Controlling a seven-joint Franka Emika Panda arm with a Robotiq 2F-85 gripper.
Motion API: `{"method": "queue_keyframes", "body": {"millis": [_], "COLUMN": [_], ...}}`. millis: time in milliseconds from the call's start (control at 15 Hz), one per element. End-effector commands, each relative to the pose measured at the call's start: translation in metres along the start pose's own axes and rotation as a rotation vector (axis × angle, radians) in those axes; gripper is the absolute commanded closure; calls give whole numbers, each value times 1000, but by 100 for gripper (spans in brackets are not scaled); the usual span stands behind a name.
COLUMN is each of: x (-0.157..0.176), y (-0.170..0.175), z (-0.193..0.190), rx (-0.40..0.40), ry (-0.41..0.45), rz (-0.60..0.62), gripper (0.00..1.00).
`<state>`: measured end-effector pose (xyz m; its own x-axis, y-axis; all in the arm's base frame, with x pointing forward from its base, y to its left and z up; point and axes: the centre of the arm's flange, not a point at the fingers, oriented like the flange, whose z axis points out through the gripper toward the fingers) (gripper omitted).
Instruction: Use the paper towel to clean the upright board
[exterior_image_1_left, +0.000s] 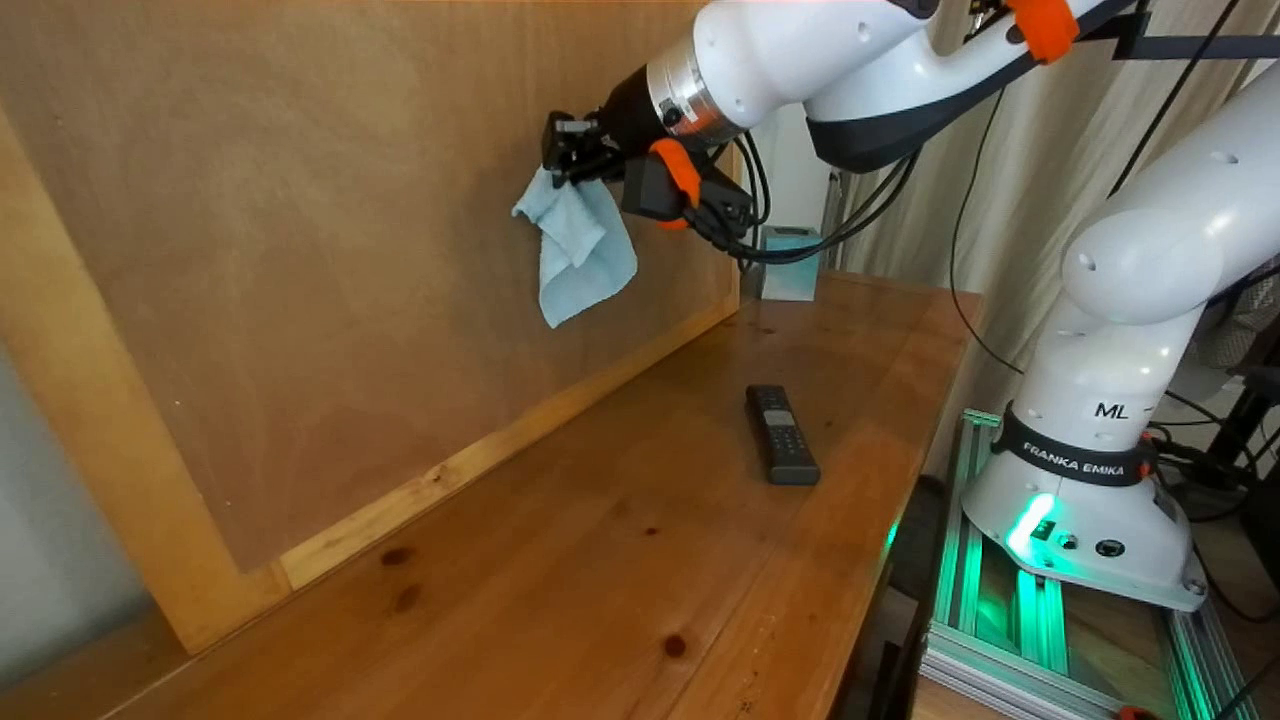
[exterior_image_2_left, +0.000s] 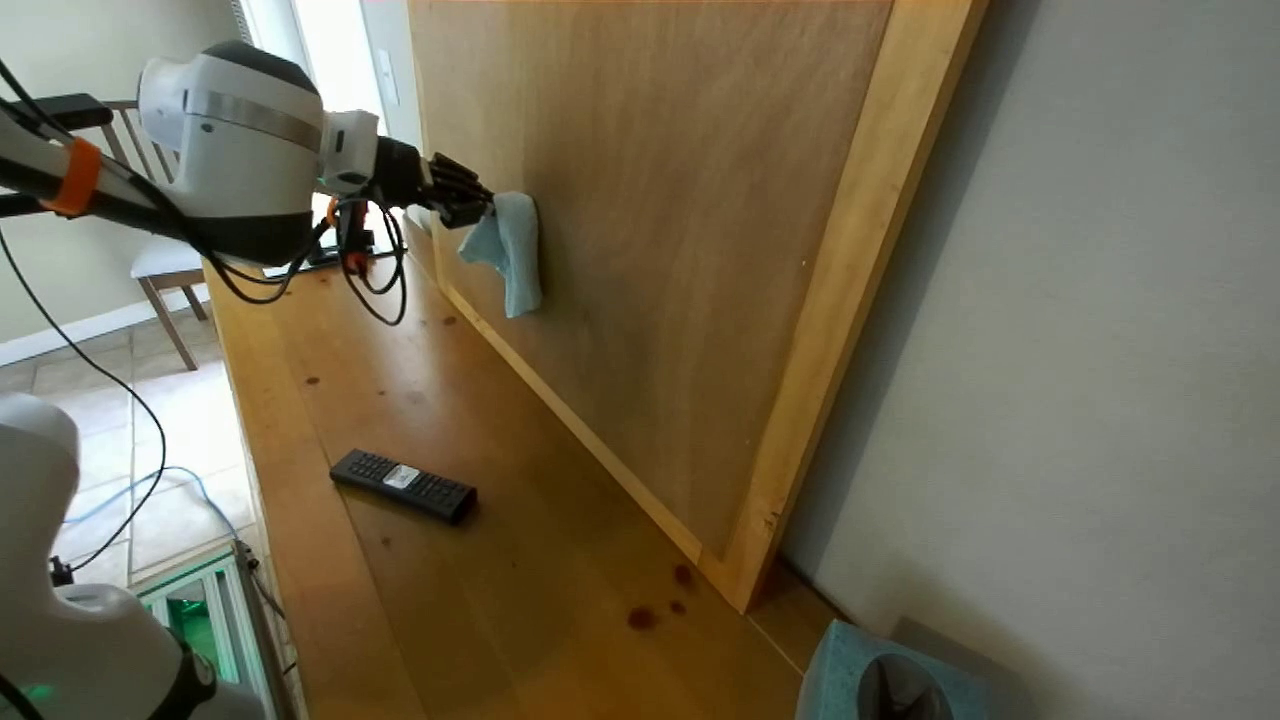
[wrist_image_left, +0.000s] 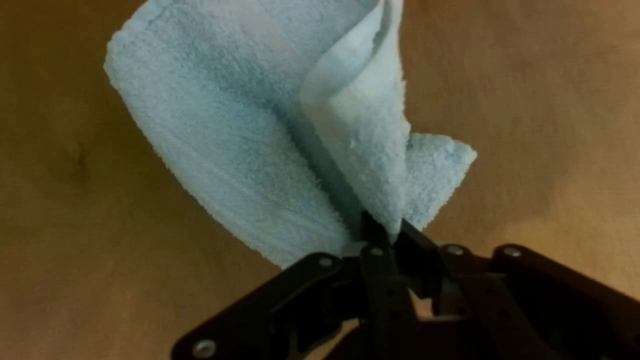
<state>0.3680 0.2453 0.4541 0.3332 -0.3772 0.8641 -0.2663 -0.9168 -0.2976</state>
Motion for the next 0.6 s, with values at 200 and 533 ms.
{"method": "queue_keyframes", "body": {"millis": [200,533], "x": [-21,-40], "y": [1,8], "z": [15,23], "rx": [36,3], "ry": [-19,-83], "rz": [15,-23], "gripper": [98,98]}}
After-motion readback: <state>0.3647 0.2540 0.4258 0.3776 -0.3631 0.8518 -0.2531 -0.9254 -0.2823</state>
